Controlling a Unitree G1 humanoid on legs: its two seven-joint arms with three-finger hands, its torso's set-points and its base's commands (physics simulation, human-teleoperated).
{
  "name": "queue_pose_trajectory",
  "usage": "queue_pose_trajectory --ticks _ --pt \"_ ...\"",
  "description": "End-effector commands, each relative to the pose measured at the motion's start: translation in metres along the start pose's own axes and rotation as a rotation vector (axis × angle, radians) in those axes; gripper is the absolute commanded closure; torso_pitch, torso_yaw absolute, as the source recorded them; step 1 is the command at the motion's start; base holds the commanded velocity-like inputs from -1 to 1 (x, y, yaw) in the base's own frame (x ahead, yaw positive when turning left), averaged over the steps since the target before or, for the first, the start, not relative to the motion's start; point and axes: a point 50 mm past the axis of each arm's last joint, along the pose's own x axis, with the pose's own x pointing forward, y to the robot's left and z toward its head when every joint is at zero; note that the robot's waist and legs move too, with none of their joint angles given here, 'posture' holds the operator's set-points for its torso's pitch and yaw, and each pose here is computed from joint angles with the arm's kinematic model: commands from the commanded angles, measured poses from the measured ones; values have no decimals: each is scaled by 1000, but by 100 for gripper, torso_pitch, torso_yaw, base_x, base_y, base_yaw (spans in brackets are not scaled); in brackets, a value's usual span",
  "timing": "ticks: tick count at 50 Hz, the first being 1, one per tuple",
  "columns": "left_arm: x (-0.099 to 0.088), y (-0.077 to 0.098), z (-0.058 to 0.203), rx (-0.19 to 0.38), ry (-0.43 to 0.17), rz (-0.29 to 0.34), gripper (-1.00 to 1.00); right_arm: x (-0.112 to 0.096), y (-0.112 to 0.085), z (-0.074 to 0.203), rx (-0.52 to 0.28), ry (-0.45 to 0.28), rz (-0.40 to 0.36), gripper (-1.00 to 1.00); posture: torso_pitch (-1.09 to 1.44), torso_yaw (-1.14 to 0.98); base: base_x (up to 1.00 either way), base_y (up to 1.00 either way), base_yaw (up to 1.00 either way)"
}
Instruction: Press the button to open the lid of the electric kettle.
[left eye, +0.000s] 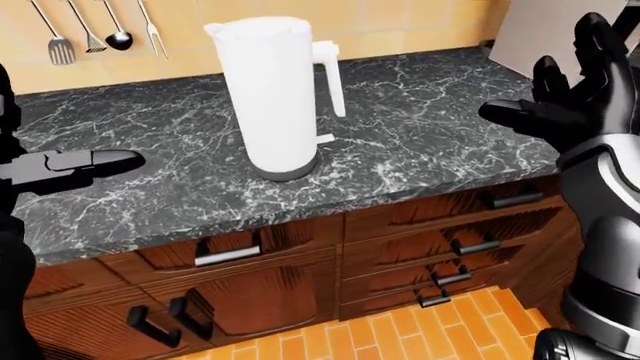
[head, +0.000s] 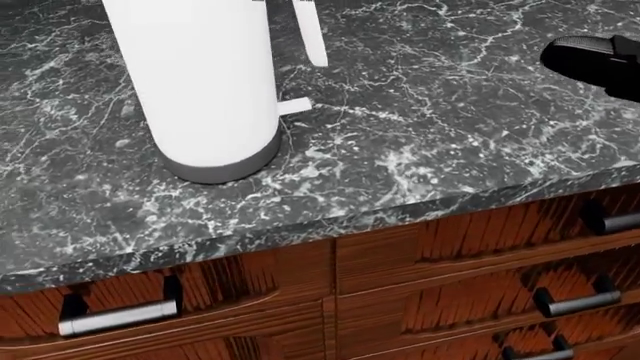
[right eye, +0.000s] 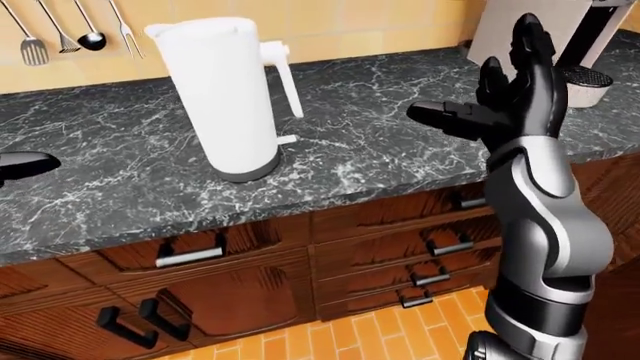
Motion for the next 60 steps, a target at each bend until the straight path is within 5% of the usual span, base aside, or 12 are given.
queue_pose_trajectory --ticks 1,60 --pt "0 4 10 10 -54 20 -100 -1 4 14 5 -70 22 -100 0 0 11 9 0" --pt "-4 5 19 9 -74 20 -100 -4 6 20 15 -80 35 -100 0 0 12 7 0"
